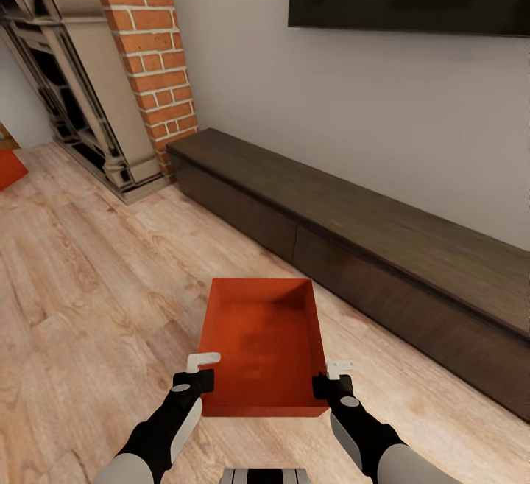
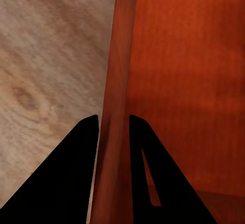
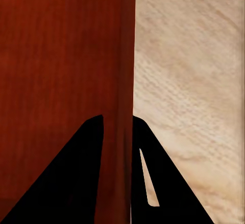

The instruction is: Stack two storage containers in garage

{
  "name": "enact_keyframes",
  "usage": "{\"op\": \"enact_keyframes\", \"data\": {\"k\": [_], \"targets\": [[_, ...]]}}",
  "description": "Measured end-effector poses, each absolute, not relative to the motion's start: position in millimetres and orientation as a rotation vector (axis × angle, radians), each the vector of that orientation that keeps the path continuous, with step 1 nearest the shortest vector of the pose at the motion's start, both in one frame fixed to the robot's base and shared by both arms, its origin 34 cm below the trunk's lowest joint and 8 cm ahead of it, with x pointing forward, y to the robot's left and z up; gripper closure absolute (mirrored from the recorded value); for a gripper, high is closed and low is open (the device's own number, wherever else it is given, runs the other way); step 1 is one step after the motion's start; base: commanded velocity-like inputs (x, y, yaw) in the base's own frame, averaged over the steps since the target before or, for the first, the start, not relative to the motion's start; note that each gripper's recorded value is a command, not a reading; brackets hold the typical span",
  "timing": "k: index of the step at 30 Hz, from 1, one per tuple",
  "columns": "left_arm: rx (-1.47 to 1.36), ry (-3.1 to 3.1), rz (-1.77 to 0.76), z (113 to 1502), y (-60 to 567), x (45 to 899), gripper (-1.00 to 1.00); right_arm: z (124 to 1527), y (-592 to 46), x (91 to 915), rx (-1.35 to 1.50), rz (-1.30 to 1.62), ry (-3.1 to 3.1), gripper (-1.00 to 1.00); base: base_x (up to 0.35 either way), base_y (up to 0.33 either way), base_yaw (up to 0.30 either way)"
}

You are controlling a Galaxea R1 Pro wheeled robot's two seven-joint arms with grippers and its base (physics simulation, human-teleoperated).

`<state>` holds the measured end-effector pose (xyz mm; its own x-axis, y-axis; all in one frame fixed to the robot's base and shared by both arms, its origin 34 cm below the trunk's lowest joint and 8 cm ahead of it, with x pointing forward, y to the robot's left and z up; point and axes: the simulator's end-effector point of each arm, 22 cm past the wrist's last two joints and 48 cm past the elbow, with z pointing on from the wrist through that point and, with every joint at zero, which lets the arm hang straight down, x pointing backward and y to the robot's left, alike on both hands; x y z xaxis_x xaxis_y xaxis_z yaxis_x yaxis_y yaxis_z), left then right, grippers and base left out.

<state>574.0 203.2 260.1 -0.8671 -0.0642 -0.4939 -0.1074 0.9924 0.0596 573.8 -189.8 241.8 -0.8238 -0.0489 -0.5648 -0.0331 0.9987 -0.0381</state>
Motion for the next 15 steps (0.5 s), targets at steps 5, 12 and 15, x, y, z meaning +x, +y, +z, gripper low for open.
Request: {"op": "enact_keyframes", "data": {"k": [5,12,15], "targets": [[-0.122,2.624,0.116,271,203,576,1.0,253,-190,576,-0.058,-0.036,2.541,1.0,0.0,0.0,0.0],[-0.121,2.623,0.116,287,203,580,1.0,268,-190,580,-0.059,-0.036,2.539,1.0,0.0,0.0,0.0],[-0.12,2.623,0.117,293,203,582,1.0,275,-190,582,-0.059,-0.037,2.539,1.0,0.0,0.0,0.0]]}}
